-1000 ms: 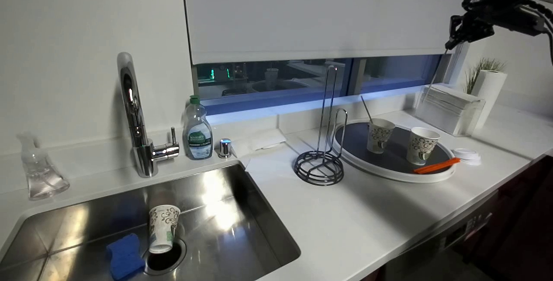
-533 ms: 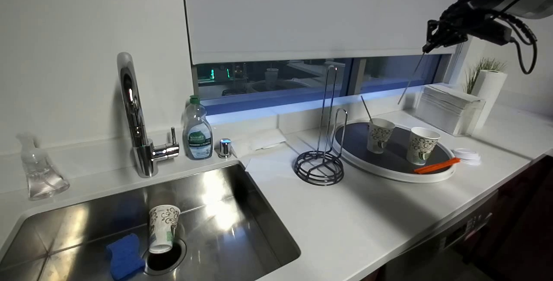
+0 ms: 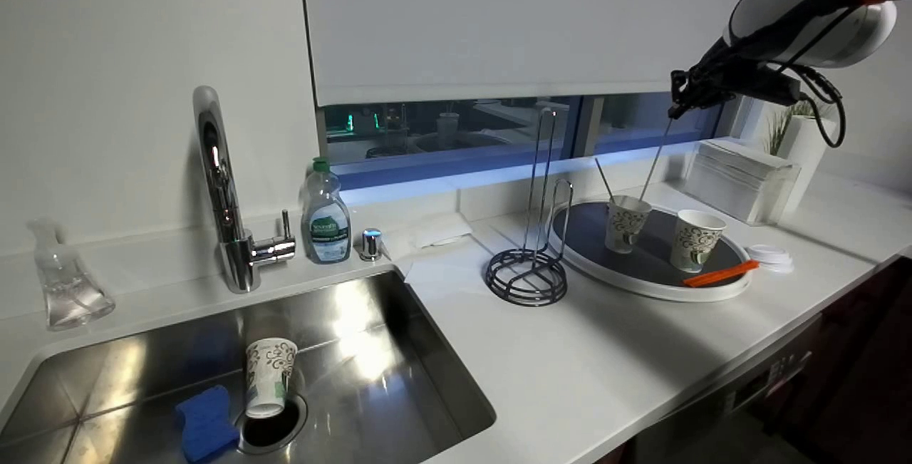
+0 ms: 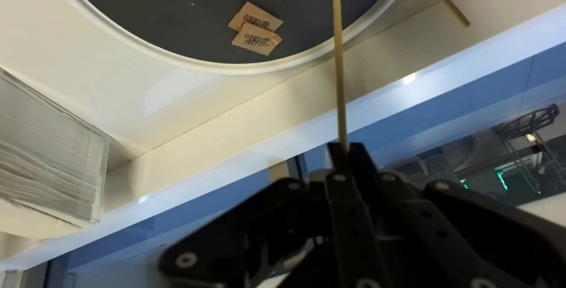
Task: Move the cup on the right to the left then exchange the stirrers in the coffee cups.
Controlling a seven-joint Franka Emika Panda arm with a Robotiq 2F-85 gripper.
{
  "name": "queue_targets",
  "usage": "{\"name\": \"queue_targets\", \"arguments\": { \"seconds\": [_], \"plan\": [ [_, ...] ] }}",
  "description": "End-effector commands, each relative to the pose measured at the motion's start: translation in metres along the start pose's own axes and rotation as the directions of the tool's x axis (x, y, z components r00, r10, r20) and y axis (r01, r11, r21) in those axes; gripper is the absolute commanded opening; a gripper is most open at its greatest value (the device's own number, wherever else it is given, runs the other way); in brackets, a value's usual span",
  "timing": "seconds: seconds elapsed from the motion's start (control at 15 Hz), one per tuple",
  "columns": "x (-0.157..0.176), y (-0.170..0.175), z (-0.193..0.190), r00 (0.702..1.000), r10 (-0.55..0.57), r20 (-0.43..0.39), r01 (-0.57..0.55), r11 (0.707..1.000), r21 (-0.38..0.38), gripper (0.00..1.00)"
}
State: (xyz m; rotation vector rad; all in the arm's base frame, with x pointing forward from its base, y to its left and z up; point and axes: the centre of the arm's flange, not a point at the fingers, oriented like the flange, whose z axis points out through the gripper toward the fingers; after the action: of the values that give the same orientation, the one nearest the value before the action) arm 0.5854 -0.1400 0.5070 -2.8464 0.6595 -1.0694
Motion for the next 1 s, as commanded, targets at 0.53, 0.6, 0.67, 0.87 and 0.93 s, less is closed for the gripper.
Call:
{"name": "queue_targets", "arguments": {
  "seconds": [0.53,0.6,0.67,0.87,0.93],
  "plan": [
    [-0.035,-0.026,0.050,0.997,-0.063,0.035,0.065,0.997,-0.049,0.44],
    [-0.035,-0.028,0.050,0.997,-0.067,0.037,0.069,0.996,-0.051,0.51],
    [-0.036,-0.028,0.049,0.997,-0.073,0.039,0.075,0.996,-0.053,0.58],
    [-0.035,-0.029,0.046,0.996,-0.081,0.042,0.084,0.995,-0.052,0.81],
    [-0.035,-0.029,0.045,0.996,-0.081,0.044,0.084,0.995,-0.050,0.88]
  ]
}}
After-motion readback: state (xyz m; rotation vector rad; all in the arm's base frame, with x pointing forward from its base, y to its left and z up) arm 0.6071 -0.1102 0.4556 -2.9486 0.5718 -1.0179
